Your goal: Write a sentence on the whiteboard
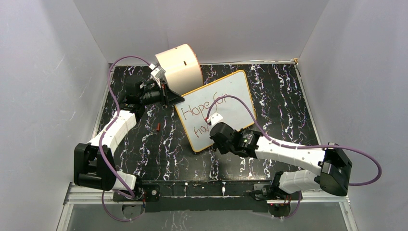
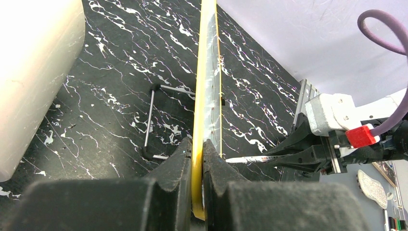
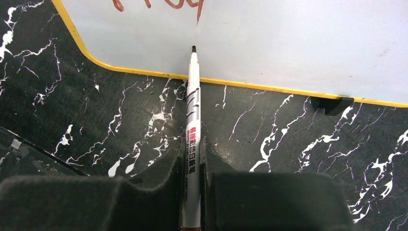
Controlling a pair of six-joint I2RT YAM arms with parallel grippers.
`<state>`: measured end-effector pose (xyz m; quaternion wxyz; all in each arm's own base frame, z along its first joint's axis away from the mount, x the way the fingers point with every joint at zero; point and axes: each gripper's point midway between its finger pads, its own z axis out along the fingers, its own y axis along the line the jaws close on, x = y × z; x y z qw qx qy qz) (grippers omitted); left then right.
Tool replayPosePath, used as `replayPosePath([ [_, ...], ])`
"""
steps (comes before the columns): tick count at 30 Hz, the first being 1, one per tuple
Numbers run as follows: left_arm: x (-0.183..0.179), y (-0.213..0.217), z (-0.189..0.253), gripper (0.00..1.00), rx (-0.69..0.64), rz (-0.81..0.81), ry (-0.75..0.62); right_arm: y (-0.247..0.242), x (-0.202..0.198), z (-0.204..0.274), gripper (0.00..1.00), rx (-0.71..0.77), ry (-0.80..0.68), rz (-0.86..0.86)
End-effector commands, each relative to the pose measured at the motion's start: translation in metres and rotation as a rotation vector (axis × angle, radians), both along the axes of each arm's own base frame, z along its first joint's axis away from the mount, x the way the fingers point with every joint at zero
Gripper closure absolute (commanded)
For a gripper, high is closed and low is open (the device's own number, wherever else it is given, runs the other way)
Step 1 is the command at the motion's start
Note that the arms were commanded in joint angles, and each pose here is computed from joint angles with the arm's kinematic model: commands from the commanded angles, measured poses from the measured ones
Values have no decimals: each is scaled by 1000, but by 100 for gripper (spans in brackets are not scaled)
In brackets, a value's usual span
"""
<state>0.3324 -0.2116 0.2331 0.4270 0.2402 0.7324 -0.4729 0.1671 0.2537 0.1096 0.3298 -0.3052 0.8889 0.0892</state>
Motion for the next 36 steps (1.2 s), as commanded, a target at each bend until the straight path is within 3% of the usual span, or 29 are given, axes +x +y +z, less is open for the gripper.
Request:
replayPosePath([
  [1,-2,0,-34,100,72,15,69,12,17,36,100,107,-105,-22],
  [22,-1,0,-34,100,71,12,70,24,32,42,100,113,-160,-28],
  [36,-2,0,-34,100,71,12,69,9,14,12,100,15,-34,-35],
])
